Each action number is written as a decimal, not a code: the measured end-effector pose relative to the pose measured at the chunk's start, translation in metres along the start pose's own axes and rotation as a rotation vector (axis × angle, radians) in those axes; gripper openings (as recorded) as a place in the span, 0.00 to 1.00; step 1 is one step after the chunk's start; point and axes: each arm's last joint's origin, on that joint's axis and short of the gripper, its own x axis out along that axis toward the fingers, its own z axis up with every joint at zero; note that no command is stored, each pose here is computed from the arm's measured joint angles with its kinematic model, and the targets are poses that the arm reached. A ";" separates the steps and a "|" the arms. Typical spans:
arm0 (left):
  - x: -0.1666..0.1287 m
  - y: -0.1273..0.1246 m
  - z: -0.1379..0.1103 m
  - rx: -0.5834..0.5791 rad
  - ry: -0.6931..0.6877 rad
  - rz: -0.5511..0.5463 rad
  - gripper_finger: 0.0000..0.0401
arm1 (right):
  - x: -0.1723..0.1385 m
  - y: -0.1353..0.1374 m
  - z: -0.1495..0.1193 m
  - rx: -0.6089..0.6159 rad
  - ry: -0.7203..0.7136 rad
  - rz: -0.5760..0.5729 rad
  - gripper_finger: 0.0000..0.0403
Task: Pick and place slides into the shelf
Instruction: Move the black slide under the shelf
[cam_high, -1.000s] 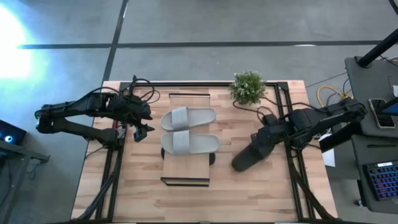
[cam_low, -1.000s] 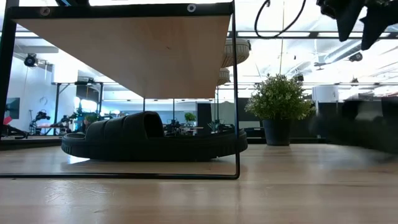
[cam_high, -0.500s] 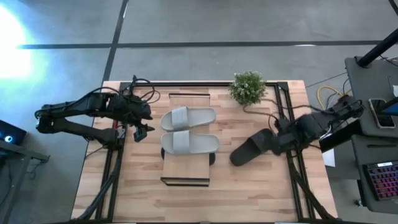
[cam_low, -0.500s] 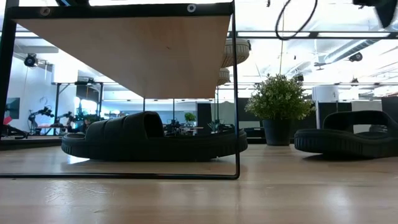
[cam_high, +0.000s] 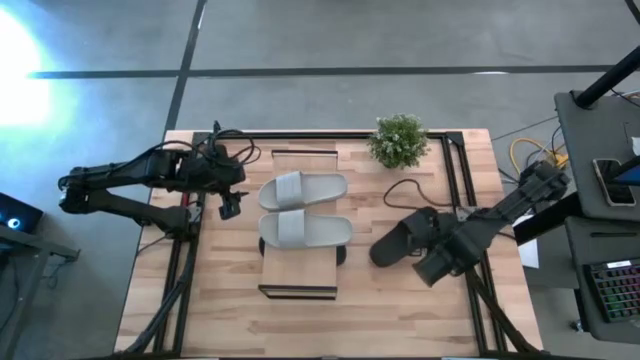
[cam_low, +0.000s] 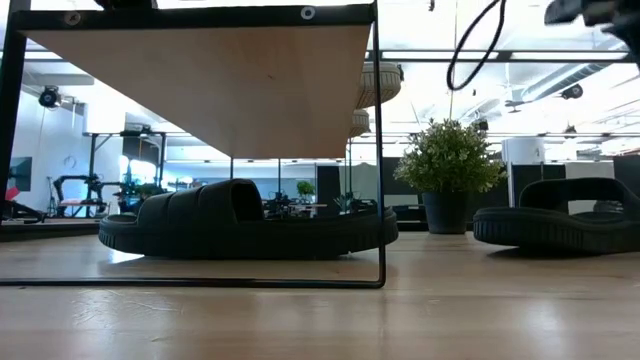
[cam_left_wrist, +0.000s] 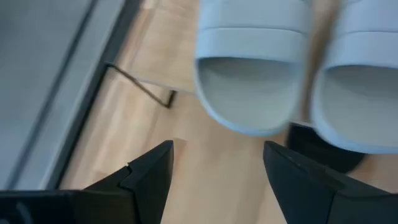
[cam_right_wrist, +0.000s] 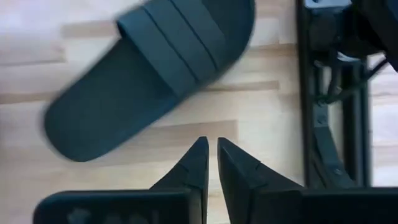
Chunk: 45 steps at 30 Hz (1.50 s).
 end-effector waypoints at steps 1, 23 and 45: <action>0.000 0.000 0.000 0.013 -0.001 0.015 0.58 | 0.003 0.003 -0.004 -0.006 0.000 -0.029 0.06; -0.006 0.001 -0.025 -0.135 0.257 -0.297 0.58 | 0.014 -0.033 0.030 0.075 0.186 0.399 0.04; -0.027 0.013 -0.115 -0.476 -0.710 -0.410 0.58 | 0.028 -0.021 0.019 0.010 0.105 0.524 0.04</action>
